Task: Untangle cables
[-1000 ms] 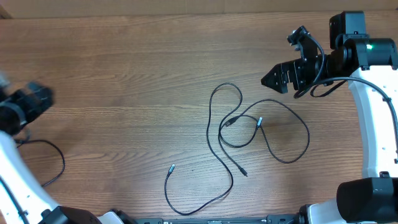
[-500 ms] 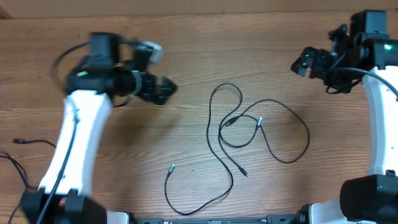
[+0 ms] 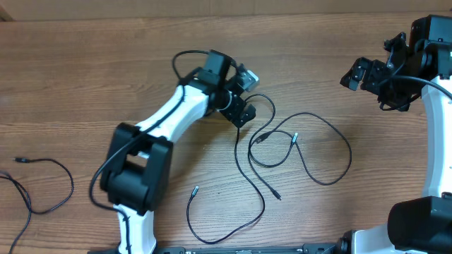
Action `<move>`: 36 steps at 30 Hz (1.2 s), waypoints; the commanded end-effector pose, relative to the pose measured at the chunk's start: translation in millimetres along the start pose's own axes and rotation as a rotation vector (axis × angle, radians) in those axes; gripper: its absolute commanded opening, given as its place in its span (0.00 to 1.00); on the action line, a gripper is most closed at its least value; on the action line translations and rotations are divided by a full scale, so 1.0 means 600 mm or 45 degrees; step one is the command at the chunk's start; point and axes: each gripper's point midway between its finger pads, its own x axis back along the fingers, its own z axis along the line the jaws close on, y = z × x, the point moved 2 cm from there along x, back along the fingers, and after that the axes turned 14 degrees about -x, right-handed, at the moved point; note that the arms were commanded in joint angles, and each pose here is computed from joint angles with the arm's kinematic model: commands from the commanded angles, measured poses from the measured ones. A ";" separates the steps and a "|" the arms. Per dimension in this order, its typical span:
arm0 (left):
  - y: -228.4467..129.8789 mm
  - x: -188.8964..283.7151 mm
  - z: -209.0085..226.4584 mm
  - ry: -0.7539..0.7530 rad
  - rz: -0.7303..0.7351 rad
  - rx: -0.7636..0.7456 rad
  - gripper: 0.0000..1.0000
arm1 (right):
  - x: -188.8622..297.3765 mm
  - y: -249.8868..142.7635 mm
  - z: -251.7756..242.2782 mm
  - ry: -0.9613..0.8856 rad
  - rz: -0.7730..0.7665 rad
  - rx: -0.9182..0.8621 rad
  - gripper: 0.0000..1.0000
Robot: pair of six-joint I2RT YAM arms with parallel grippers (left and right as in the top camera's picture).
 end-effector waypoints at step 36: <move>0.046 -0.003 0.064 0.284 0.144 -0.086 0.04 | -0.002 -0.008 -0.008 -0.023 0.030 0.055 1.00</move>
